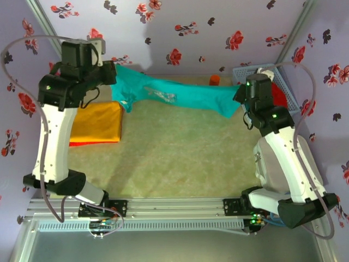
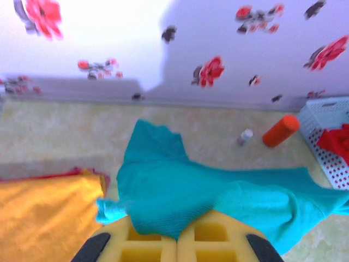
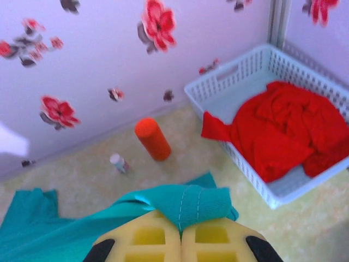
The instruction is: Fold and stack the t-shirts
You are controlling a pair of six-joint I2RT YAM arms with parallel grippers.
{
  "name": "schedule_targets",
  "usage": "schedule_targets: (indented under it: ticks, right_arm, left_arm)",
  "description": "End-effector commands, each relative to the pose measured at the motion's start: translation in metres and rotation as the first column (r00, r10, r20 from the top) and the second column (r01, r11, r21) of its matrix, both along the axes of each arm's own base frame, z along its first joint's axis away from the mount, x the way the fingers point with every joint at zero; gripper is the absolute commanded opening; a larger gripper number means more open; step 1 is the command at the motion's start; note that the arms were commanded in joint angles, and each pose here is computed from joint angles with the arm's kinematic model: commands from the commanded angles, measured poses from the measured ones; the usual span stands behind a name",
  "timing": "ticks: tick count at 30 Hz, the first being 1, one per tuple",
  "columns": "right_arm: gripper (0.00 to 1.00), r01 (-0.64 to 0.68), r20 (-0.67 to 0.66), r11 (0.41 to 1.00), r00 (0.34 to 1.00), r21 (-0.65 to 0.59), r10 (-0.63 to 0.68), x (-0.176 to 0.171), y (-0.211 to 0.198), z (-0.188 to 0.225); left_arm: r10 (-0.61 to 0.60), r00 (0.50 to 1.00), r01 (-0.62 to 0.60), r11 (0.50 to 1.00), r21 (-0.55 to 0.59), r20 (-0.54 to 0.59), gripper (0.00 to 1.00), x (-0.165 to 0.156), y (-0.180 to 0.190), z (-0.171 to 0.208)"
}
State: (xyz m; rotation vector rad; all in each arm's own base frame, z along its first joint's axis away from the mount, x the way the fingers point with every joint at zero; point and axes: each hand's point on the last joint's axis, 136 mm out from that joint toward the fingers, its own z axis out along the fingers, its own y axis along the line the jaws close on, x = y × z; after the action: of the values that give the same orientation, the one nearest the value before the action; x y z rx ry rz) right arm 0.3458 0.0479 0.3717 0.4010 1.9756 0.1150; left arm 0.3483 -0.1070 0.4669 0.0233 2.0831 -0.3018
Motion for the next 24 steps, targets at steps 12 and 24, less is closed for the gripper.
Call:
schedule_targets:
  ticks: [12,24]
  right_arm:
    - [0.0,-0.047,0.485,0.999,0.874,0.018,0.032,-0.07,-0.022,0.153]
    - [0.0,-0.236,0.666,0.972,0.723,-0.009,0.181,-0.148,-0.014,0.183]
  left_arm:
    - [-0.148,0.914,0.152,0.988,0.02,0.377,0.0,-0.097,0.011,0.112]
    - [-0.217,0.678,0.296,0.955,0.009,0.702,0.0,-0.187,0.015,0.176]
